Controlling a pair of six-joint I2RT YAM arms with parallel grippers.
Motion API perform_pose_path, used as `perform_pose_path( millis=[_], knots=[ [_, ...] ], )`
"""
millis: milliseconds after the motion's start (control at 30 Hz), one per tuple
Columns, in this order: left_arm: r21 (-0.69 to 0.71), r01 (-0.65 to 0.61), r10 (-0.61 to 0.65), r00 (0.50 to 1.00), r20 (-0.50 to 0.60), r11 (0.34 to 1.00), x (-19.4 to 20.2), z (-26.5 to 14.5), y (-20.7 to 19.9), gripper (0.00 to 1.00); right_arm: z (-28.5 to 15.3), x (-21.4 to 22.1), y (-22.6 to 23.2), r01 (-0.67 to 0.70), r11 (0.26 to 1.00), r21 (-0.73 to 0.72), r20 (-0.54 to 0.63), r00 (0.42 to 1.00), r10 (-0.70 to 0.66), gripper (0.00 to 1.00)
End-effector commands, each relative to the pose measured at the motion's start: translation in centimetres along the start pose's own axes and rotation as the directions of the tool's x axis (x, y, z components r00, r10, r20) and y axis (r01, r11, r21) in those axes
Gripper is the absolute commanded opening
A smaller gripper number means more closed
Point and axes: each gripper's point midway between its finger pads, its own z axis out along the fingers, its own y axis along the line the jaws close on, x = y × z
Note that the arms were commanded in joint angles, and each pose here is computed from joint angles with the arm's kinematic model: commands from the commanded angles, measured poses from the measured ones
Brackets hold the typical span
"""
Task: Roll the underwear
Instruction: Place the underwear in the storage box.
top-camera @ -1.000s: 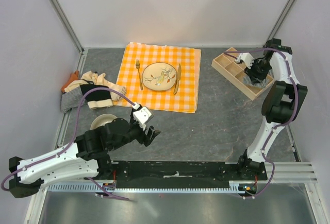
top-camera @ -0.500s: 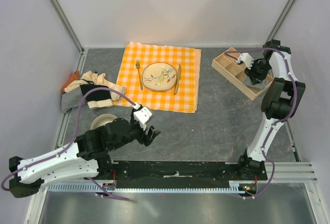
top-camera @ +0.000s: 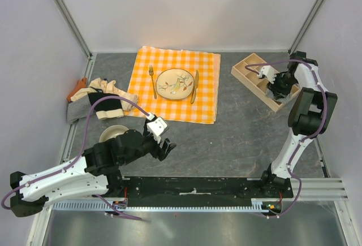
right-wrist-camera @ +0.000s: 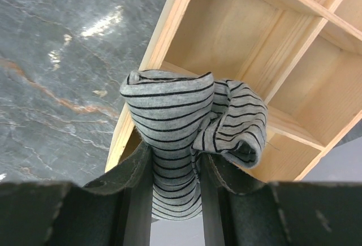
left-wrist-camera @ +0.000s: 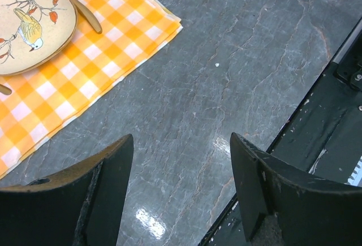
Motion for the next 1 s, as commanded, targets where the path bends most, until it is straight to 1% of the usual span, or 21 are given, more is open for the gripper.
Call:
perform_pose_path(
  millis=[0, 133, 267, 433, 600, 733, 833, 967],
  knots=[
    [0.026, -0.028, 0.026, 0.999, 0.045, 0.999, -1.7, -0.3, -0.3, 0.74, 2.9, -0.5, 9.7, -0.051, 0.946, -0.321, -0.021, 0.999, 0.046, 0.0],
    [0.035, -0.025, 0.023, 0.998, 0.05, 0.999, -1.8, -0.5, -0.4, 0.74, 3.2, -1.8, 11.4, -0.055, 0.939, -0.338, -0.022, 0.999, 0.05, 0.0],
    [0.04, -0.022, 0.02, 0.998, 0.059, 0.999, -2.0, -0.7, -0.5, 0.74, 3.5, -2.3, 11.0, -0.112, 0.942, -0.317, -0.038, 0.994, 0.106, 0.0],
    [0.047, -0.02, 0.017, 0.997, 0.07, 0.999, -2.2, -1.0, -0.6, 0.74, 4.9, -0.9, 10.5, -0.146, 0.944, -0.294, -0.106, 0.987, 0.12, 0.0],
    [0.044, -0.02, 0.017, 0.997, 0.074, 0.999, -2.2, -1.0, -0.6, 0.74, 7.7, 0.9, 10.7, -0.178, 0.938, -0.297, -0.166, 0.977, 0.133, 0.0],
    [0.042, -0.021, 0.017, 0.997, 0.076, 0.999, -2.1, -1.1, -0.5, 0.74, 9.9, 2.3, 11.3, -0.232, 0.926, -0.299, -0.22, 0.961, 0.17, 0.0],
    [0.041, -0.02, 0.017, 0.997, 0.077, 0.999, -2.2, -1.1, -0.5, 0.74, 10.2, 2.7, 10.8, -0.249, 0.924, -0.289, -0.218, 0.957, 0.19, 0.0],
    [0.042, -0.023, 0.02, 0.997, 0.073, 0.999, -2.1, -1.0, -0.6, 0.74, 10.2, 4.0, 10.9, -0.252, 0.926, -0.28, -0.274, 0.946, 0.174, 0.0]
  ],
)
